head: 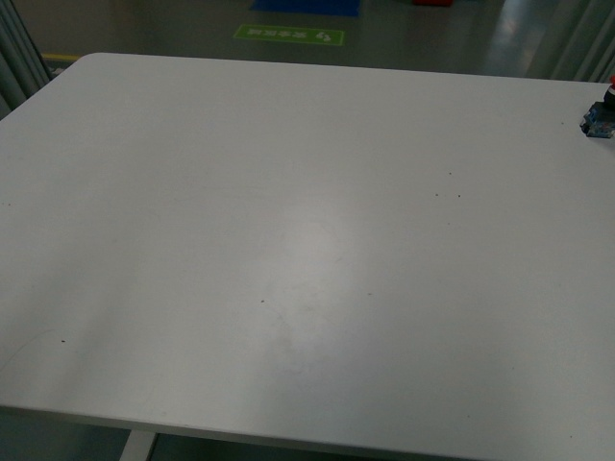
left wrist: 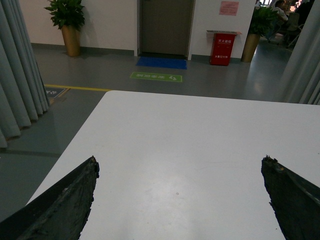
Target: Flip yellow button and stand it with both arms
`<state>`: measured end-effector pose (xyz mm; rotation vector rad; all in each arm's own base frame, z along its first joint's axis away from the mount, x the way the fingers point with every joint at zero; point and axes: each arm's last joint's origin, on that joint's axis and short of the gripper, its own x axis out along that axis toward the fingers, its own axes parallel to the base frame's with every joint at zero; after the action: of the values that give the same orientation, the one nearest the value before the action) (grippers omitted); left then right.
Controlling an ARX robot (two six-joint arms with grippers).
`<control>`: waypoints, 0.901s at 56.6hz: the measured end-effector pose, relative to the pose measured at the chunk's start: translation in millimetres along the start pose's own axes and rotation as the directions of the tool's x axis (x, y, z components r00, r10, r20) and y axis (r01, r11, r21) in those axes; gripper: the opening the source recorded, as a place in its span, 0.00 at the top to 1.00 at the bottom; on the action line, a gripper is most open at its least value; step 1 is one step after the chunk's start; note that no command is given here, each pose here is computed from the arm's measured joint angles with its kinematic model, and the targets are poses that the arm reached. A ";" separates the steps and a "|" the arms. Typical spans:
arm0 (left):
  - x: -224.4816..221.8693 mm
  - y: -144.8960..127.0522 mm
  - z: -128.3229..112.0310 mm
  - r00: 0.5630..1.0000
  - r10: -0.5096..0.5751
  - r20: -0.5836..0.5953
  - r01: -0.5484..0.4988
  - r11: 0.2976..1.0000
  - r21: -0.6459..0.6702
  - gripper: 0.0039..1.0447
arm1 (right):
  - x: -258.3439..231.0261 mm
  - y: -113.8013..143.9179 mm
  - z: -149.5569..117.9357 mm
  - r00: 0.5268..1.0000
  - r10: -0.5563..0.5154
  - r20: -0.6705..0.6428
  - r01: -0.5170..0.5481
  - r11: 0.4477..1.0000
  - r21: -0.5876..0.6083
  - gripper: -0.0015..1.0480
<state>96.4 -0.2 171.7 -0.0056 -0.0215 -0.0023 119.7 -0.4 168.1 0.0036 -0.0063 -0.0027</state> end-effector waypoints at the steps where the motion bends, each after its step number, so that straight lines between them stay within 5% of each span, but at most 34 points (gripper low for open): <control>1: 0.0 0.0 0.0 1.000 0.000 0.000 0.000 1.000 0.000 0.06 | -0.5 0.0 0.1 1.000 0.000 0.000 0.000 1.000 0.000 0.97; 51: 0.0 0.0 0.0 1.000 0.000 0.000 0.000 1.000 0.000 0.06 | -22.0 0.0 -3.0 1.000 0.000 -0.005 0.000 1.000 -0.001 0.97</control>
<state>96.4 -0.2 171.7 -0.0056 -0.0215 -0.0023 97.7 -0.3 165.0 0.0029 -0.0013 -0.0027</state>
